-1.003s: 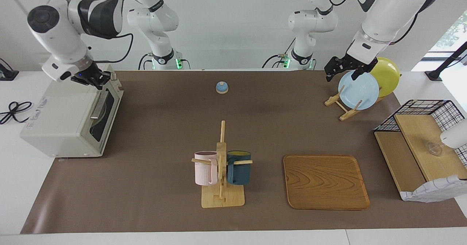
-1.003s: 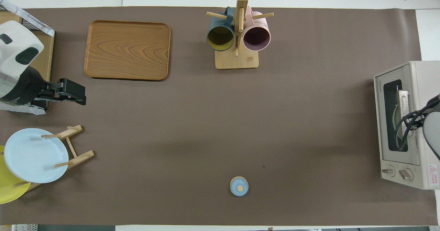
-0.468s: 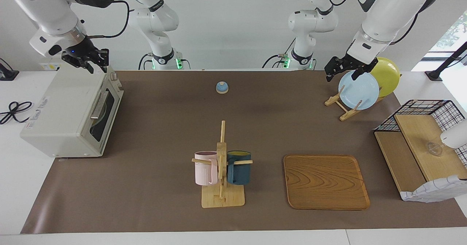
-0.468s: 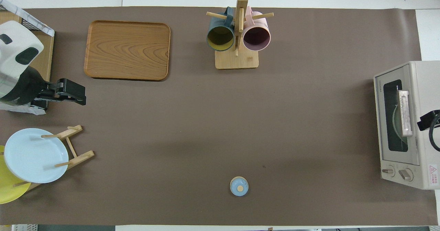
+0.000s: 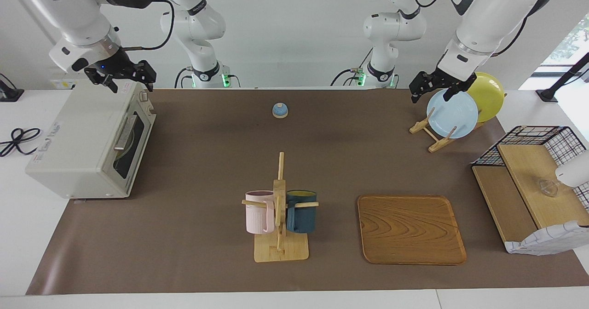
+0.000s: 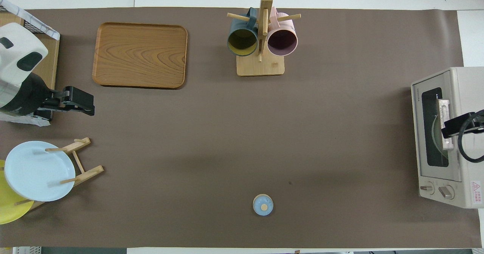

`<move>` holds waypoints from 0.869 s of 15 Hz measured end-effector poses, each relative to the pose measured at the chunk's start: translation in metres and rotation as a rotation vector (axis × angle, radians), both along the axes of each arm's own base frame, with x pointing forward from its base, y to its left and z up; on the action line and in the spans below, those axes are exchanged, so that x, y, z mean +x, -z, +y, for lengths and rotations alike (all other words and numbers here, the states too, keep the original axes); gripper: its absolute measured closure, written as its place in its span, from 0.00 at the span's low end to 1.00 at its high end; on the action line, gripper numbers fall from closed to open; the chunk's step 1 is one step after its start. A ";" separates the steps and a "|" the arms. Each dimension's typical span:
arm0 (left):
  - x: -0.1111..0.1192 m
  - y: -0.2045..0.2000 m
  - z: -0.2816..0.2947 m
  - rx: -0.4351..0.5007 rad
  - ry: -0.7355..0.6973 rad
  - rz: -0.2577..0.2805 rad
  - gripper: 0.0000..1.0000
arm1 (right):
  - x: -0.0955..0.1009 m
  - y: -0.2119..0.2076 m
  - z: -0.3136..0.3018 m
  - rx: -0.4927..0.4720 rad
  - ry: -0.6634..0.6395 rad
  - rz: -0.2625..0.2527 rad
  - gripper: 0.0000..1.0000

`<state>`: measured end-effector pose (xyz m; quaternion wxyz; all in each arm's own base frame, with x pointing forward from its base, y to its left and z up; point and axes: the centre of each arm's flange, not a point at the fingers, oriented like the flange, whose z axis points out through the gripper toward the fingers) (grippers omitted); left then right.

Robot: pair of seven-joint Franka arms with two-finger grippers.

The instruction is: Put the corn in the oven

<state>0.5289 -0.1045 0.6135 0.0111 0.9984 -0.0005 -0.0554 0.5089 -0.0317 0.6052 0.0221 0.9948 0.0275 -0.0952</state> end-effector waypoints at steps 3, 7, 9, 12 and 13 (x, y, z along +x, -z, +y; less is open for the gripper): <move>0.000 0.000 0.000 0.000 0.000 0.000 0.00 | 0.005 -0.001 0.015 -0.007 -0.002 -0.008 0.00; 0.000 0.000 0.000 0.000 0.000 0.000 0.00 | 0.014 -0.002 0.013 -0.008 0.001 -0.020 0.00; 0.000 0.000 0.000 0.000 0.000 0.000 0.00 | 0.020 -0.005 0.019 -0.010 -0.011 -0.030 0.00; 0.000 0.000 0.000 0.000 0.000 0.000 0.00 | 0.028 -0.005 0.020 -0.009 -0.014 -0.023 0.00; 0.000 0.000 0.000 0.000 0.000 0.000 0.00 | 0.030 -0.004 0.019 -0.001 -0.009 -0.021 0.00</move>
